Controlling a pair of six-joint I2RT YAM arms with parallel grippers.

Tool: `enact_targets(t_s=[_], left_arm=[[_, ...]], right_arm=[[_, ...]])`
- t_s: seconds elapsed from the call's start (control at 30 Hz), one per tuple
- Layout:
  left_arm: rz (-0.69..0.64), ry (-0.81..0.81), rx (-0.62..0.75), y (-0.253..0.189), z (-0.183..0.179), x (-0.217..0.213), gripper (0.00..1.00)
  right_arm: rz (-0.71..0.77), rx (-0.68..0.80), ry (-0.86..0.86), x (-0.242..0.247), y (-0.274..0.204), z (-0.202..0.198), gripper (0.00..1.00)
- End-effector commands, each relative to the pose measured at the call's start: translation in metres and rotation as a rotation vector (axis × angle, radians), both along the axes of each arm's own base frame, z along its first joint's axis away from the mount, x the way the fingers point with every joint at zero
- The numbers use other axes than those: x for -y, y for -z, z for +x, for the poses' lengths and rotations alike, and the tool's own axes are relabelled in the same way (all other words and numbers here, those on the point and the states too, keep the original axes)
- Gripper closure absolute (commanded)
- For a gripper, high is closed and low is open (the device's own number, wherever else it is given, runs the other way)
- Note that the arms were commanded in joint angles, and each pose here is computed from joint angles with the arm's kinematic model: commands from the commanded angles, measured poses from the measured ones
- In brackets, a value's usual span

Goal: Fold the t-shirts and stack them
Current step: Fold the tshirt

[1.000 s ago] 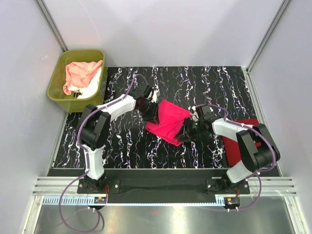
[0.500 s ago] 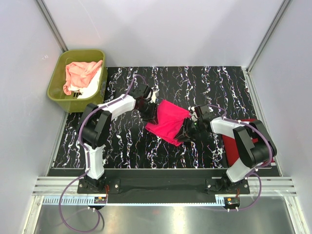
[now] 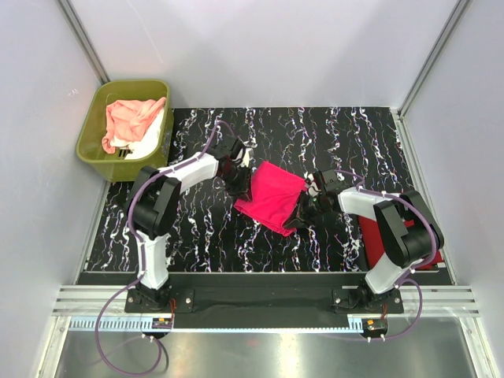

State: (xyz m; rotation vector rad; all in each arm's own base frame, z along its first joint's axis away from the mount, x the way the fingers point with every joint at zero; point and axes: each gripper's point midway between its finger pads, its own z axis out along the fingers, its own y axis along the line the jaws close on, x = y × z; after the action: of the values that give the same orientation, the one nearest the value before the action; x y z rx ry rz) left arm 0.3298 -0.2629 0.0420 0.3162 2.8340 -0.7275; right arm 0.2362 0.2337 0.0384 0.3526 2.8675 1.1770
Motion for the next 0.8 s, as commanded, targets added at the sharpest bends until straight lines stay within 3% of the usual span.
enact_targets(t_s=[0.0, 0.2, 0.63, 0.7, 0.77], left_arm=[[0.043, -0.004, 0.005, 0.013, 0.004, -0.010, 0.72], [0.065, 0.003, -0.016, 0.025, -0.002, -0.015, 0.74], [0.085, 0.014, -0.005, 0.018, -0.008, -0.022, 0.74], [0.071, 0.012, 0.010, 0.005, -0.010, -0.022, 0.74], [0.036, 0.006, 0.043, -0.017, -0.011, -0.020, 0.70]], right_arm=[[0.046, 0.006, -0.020, -0.008, -0.028, -0.002, 1.00], [0.107, -0.094, -0.009, -0.011, -0.038, -0.022, 1.00], [0.026, -0.172, -0.005, 0.003, 0.006, -0.044, 1.00], [-0.010, -0.143, -0.027, 0.008, 0.000, -0.042, 0.97], [-0.031, -0.110, -0.039, 0.010, -0.007, -0.037, 0.83]])
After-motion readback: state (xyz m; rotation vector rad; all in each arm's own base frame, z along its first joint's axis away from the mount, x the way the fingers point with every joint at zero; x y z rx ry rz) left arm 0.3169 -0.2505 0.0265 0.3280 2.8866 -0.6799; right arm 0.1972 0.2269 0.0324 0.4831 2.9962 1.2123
